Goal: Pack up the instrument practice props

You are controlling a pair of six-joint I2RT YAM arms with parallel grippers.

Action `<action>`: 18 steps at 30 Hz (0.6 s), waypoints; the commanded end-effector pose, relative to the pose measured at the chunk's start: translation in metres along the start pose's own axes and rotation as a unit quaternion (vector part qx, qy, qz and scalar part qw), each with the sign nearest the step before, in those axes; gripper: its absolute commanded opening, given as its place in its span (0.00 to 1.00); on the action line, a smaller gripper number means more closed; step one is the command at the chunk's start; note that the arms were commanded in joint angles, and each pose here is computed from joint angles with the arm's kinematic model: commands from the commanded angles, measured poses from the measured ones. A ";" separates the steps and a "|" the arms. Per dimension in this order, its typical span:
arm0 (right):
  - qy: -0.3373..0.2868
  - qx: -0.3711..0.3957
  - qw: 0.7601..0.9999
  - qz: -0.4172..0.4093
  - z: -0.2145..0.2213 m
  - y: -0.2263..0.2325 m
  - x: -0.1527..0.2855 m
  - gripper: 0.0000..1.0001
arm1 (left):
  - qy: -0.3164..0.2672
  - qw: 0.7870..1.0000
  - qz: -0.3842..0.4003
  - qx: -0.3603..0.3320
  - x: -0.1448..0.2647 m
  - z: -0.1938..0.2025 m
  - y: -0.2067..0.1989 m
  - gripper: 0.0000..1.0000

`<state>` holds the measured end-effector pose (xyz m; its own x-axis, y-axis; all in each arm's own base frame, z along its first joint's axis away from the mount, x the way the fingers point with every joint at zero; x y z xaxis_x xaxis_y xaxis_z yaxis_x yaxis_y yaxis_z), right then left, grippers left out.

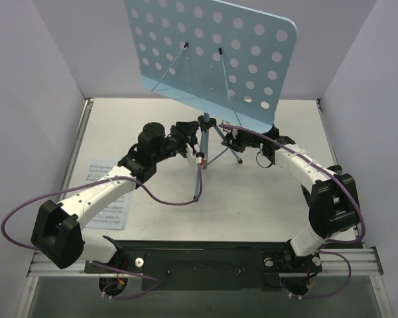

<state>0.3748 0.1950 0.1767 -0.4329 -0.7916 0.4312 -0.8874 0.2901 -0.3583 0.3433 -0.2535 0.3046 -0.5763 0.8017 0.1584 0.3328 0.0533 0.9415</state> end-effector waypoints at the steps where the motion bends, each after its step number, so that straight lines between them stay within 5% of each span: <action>1: 0.030 -0.068 0.992 -0.100 0.025 0.054 -0.008 0.01 | 0.001 1.000 -0.030 -0.003 0.004 0.002 0.019 0.34; 3: 0.032 -0.070 0.992 -0.102 0.027 0.054 -0.008 0.01 | 0.002 0.999 -0.033 0.031 0.003 0.002 0.021 0.12; 5: 0.032 -0.068 0.992 -0.101 0.025 0.053 -0.008 0.01 | 0.006 0.996 -0.038 0.083 0.004 0.002 0.026 0.00; 10: 0.033 -0.063 0.992 -0.101 0.025 0.054 -0.008 0.01 | -0.008 0.955 -0.038 0.294 0.012 -0.001 0.054 0.00; 13: 0.046 -0.069 0.990 -0.110 0.030 0.059 -0.006 0.01 | -0.018 0.880 0.005 0.474 0.017 -0.009 0.038 0.00; 18: 0.061 -0.070 0.988 -0.119 0.032 0.060 -0.006 0.01 | -0.047 0.764 0.036 0.643 0.023 -0.017 0.027 0.00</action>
<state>0.3719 0.2004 0.1771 -0.4092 -0.8005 0.4378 -0.8970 0.2650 -0.3538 0.3419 -0.2434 0.3076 -0.5277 0.8210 0.2179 0.8396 0.4652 0.2804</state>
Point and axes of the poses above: each gripper's point midway between its finger pads, its own x axis back along the fingers, its own y axis along the line the jaws close on, z = x × y, the point moved 4 cm from there along x, back along the fingers, and after that the axes turned 5 degrees about x, right-handed, at the moved point
